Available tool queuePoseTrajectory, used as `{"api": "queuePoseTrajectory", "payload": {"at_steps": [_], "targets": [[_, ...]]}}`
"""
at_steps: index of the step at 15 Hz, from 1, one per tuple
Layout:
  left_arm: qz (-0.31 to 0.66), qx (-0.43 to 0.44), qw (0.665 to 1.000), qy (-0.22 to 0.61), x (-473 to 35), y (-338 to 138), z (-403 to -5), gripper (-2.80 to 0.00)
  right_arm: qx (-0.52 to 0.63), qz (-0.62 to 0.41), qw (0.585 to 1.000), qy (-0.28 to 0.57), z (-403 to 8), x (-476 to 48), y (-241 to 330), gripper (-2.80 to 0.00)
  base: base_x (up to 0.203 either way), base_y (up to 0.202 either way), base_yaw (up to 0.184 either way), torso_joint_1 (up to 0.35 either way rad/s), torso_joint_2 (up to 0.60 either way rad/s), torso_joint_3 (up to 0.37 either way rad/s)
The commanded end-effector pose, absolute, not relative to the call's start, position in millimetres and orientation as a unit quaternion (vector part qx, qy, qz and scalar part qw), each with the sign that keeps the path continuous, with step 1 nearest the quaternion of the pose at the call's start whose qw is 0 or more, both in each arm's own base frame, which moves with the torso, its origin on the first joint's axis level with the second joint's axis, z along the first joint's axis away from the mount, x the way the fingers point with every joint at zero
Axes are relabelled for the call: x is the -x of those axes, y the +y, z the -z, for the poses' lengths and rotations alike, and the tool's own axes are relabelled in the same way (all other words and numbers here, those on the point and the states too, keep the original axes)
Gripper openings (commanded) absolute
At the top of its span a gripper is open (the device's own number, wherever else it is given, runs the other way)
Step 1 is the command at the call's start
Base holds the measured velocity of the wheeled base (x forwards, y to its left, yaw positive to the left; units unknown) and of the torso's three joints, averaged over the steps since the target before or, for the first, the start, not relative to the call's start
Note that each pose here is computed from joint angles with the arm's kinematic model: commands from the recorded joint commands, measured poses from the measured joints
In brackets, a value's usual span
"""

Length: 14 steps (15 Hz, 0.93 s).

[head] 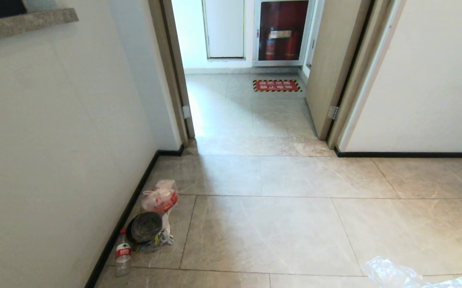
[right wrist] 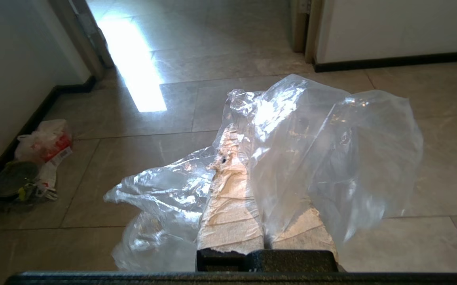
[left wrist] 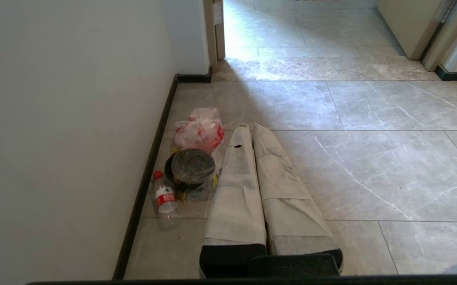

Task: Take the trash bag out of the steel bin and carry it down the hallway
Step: Put the trash bag at the door

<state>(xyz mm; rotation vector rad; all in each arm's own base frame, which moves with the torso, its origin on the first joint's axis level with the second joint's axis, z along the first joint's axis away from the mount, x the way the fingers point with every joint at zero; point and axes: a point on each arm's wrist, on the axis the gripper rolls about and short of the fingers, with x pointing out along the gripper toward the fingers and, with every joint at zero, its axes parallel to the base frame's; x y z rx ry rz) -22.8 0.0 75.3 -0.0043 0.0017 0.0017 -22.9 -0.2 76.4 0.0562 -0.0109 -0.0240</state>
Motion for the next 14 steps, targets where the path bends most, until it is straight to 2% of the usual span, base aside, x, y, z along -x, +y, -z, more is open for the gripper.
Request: {"api": "queuePoseTrajectory", "payload": {"at_steps": [1, 7, 14], "targets": [[-0.001, 0.002, 1.0, 0.001, 22.8, 0.1, -75.2, -2.8, -0.028, 0.012, 1.0, -0.005, -76.2, 22.7, -0.2, -2.8, 0.0, 0.0, 0.0, 0.0, 0.0, 0.0], [-0.002, 0.002, 1.0, 0.002, 22.8, 0.1, -75.2, -2.8, -0.028, 0.012, 1.0, -0.005, -76.0, 22.8, -0.2, -2.8, 0.001, -0.001, 0.014, 0.0, 0.0, 0.0], [-0.002, 0.002, 1.0, 0.002, 22.8, 0.1, -75.2, -2.8, -0.028, 0.012, 1.0, -0.004, -76.0, 22.7, -0.2, -2.8, 0.0, -0.008, 0.164, 0.003, 0.0, 0.004]]}}
